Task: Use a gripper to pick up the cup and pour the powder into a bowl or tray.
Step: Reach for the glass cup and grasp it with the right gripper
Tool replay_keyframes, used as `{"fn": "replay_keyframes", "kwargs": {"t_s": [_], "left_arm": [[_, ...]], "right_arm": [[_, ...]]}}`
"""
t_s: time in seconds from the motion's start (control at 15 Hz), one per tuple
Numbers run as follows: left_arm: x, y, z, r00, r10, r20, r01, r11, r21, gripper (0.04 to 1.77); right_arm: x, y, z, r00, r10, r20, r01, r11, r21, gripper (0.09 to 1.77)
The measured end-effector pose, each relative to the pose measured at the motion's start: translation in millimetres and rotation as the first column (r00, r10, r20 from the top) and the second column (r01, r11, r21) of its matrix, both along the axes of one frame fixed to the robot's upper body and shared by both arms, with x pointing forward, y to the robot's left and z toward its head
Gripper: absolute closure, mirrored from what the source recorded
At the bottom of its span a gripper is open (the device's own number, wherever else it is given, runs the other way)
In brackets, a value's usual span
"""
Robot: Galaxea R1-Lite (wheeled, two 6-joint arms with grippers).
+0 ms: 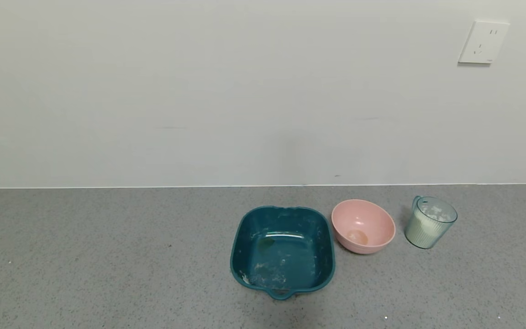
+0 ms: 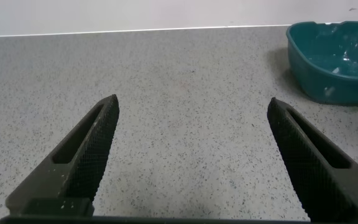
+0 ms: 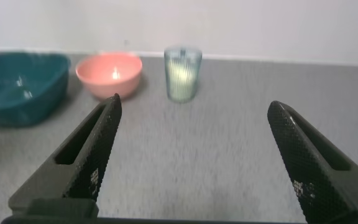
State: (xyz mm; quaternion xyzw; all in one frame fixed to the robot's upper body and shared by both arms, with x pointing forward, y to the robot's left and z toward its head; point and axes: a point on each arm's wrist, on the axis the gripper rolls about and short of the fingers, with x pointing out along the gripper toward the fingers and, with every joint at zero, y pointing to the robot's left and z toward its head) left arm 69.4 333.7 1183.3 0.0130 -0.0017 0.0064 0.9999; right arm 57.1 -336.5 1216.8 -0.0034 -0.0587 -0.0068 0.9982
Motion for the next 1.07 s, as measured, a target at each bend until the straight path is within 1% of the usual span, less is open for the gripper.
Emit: {"fn": "replay_keyframes", "kwargs": {"t_s": [0.13, 0.27, 0.33, 0.4, 0.53, 0.73, 0.93, 1.07], "left_arm": [[0, 0, 0, 1.0, 0.0, 0.0, 0.0, 1.0, 0.0, 0.09], [0, 0, 0, 1.0, 0.0, 0.0, 0.0, 1.0, 0.0, 0.09], [0, 0, 0, 1.0, 0.0, 0.0, 0.0, 1.0, 0.0, 0.09], [0, 0, 0, 1.0, 0.0, 0.0, 0.0, 1.0, 0.0, 0.09], [0, 0, 0, 1.0, 0.0, 0.0, 0.0, 1.0, 0.0, 0.09], [0, 0, 0, 1.0, 0.0, 0.0, 0.0, 1.0, 0.0, 0.09], [0, 0, 0, 1.0, 0.0, 0.0, 0.0, 1.0, 0.0, 0.09], [0, 0, 0, 1.0, 0.001, 0.0, -0.001, 1.0, 0.0, 0.09]], "right_arm": [[-8, 0, 30, 0.998, 0.0, 0.068, 0.0, 1.0, 0.0, 0.15], [-7, 0, 58, 0.997, -0.002, 0.08, 0.002, 1.0, -0.001, 0.15], [-3, 0, 72, 0.998, -0.003, 0.07, 0.003, 1.0, -0.001, 0.15], [3, 0, 84, 0.999, -0.005, 0.051, 0.005, 1.0, -0.001, 0.15], [24, 0, 105, 1.0, -0.008, -0.015, 0.008, 1.0, 0.0, 0.15], [65, 0, 125, 0.991, -0.007, -0.131, 0.008, 1.0, 0.005, 0.15], [109, -2, 132, 0.978, -0.017, -0.206, 0.019, 1.0, 0.006, 0.15], [138, -3, 125, 0.961, -0.026, -0.275, 0.028, 1.0, 0.005, 0.15]]}}
